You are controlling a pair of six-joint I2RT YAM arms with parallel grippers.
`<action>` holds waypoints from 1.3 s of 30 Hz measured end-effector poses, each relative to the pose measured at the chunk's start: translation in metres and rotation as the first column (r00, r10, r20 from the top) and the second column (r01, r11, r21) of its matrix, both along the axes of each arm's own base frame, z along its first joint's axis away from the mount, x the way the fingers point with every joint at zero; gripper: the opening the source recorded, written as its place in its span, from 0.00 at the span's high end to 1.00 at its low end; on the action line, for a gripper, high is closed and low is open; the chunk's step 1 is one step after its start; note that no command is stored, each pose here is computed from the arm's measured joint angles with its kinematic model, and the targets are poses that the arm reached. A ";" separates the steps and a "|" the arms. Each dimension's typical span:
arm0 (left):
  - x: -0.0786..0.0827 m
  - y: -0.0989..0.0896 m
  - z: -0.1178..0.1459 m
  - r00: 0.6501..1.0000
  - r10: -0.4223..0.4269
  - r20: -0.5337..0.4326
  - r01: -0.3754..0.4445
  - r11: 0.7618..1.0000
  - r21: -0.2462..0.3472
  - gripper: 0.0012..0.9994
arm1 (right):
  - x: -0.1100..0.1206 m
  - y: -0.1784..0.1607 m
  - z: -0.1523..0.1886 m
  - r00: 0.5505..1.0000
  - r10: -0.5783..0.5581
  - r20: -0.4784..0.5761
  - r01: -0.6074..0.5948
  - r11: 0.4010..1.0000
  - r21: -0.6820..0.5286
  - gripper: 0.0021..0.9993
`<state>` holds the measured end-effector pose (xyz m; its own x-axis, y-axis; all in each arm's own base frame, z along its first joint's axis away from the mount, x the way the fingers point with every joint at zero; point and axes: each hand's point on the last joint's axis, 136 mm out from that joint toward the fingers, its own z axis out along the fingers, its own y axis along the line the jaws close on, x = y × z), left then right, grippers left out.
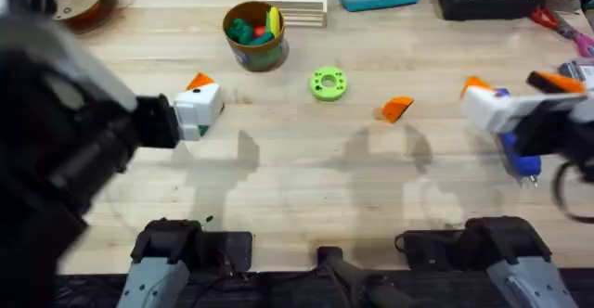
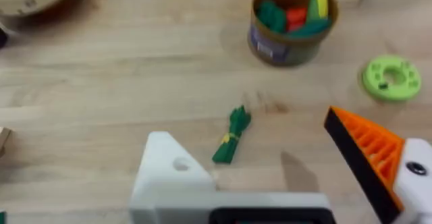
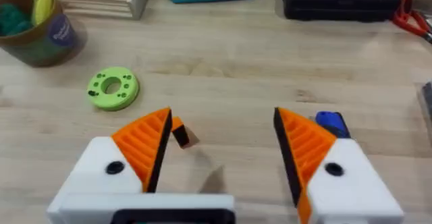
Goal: Pick up the gripper from the table and insert it into the empty holder that is missing its gripper. Then pick up a screw, insert it into the mounting hole, and use the screwdriver to tighten it. Finally, clean up the table by picking up the vegetable and placing it into the bucket.
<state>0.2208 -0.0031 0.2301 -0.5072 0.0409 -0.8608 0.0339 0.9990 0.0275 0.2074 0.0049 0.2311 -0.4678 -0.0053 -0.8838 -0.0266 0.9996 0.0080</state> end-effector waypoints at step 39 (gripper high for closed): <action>-0.008 -0.150 0.033 0.761 -0.647 -0.043 0.648 0.761 0.025 0.01 | 0.010 0.000 0.015 0.976 0.000 -0.217 0.000 1.000 -0.001 0.10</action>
<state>0.2129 -0.1530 0.2634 -0.3738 0.3994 -0.8371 0.6738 0.7371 0.0508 0.2169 0.0049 0.2457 -0.6481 -0.0062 -0.7615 -0.0244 0.9996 0.0127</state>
